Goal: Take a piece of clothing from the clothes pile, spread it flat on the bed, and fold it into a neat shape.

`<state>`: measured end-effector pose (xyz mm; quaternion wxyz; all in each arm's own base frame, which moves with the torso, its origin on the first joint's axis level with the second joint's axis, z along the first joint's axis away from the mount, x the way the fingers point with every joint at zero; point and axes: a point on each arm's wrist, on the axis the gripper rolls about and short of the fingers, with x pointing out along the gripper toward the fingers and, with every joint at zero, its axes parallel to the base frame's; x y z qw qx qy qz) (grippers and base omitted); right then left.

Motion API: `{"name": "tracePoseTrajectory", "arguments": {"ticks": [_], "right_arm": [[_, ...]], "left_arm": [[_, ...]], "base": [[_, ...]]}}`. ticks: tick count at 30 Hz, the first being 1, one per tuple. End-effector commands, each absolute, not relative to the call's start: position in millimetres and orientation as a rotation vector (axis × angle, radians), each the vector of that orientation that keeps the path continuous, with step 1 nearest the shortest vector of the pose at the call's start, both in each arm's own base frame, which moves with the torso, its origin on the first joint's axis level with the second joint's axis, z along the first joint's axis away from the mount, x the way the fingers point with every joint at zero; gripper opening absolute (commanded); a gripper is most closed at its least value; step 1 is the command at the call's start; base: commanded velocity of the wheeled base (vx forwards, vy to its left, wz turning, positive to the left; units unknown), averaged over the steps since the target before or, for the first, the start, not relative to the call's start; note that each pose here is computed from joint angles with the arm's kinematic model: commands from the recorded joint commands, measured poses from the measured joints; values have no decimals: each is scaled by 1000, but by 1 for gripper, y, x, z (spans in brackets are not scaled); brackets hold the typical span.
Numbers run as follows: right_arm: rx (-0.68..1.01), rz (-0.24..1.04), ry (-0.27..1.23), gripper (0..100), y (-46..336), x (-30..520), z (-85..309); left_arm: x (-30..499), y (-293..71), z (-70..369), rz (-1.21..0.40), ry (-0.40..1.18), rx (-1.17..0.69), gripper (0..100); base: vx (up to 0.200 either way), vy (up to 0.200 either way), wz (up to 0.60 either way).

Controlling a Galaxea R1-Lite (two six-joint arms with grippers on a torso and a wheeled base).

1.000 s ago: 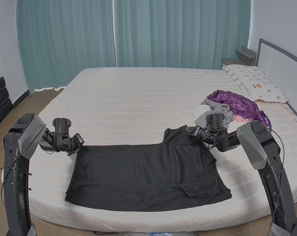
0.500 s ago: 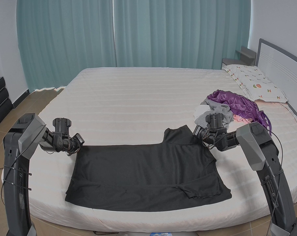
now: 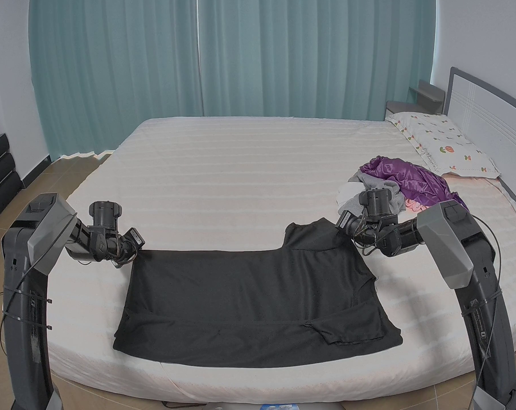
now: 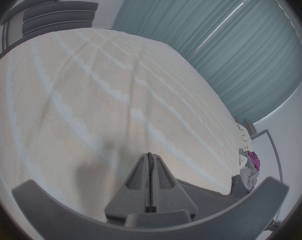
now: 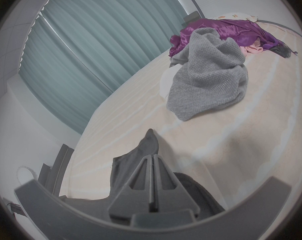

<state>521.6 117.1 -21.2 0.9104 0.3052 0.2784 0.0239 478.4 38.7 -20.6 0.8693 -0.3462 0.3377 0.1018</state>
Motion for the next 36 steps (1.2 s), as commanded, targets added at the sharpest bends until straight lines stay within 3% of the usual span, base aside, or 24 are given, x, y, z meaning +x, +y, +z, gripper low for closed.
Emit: {"name": "tracePoseTrajectory", "arguments": {"ticks": [1, 22, 36], "right_arm": [[635, 50, 561, 0, 114, 515, 1], [669, 43, 521, 0, 95, 492, 21], [682, 29, 558, 0, 92, 478, 12]], "left_arm": [[478, 41, -10, 223, 681, -747, 0], [471, 46, 6, 218, 617, -766, 0], [464, 45, 4, 220, 629, -759, 0]], "base": [[0, 0, 0], [0, 0, 0], [0, 0, 0]]}}
